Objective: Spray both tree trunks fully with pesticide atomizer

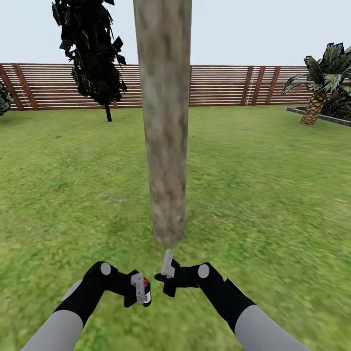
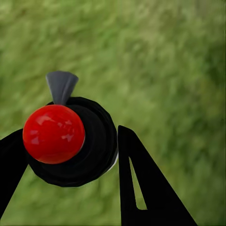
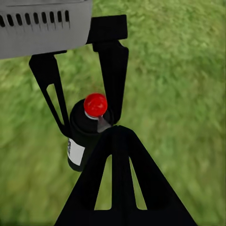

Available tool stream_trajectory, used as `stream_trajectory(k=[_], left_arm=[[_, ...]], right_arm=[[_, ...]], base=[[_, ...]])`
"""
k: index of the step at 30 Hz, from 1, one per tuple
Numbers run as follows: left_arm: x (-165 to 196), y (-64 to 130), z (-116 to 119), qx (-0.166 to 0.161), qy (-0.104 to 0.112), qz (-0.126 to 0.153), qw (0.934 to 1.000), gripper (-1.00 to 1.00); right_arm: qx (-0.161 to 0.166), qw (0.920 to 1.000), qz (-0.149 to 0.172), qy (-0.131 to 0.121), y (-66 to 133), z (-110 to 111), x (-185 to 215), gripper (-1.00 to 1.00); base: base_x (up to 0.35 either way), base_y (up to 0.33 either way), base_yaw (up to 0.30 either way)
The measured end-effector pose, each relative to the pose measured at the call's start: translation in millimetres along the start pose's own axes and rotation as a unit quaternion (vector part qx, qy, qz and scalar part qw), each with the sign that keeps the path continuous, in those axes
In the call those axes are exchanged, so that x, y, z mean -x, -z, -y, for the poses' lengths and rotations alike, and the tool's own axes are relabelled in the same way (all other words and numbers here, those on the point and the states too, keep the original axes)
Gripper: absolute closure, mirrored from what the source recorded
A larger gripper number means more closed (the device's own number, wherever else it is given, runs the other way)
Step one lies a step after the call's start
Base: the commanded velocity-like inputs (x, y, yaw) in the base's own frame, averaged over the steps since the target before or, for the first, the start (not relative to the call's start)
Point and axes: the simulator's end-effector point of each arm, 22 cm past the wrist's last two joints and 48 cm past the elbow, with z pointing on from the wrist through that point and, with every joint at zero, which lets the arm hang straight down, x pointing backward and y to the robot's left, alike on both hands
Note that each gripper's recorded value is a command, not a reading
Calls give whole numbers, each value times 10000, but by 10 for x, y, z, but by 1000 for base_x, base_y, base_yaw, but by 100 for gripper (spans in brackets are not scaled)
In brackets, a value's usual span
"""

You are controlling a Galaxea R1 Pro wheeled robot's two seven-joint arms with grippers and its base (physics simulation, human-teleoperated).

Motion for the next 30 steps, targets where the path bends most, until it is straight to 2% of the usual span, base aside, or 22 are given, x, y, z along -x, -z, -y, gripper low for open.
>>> stream_trajectory(k=[13,21,30], left_arm=[[35,-8,7,-10,12,58,10000,100],[131,-5,2,0,103,280,9996,100],[160,-2,-2,5,130,357,9993,100]], right_arm=[[0,10000,-5,6,0,0,-2,100],[0,10000,-5,6,0,0,-2,100],[0,10000,-5,6,0,0,-2,100]], base=[[0,0,0],[0,0,0],[0,0,0]])
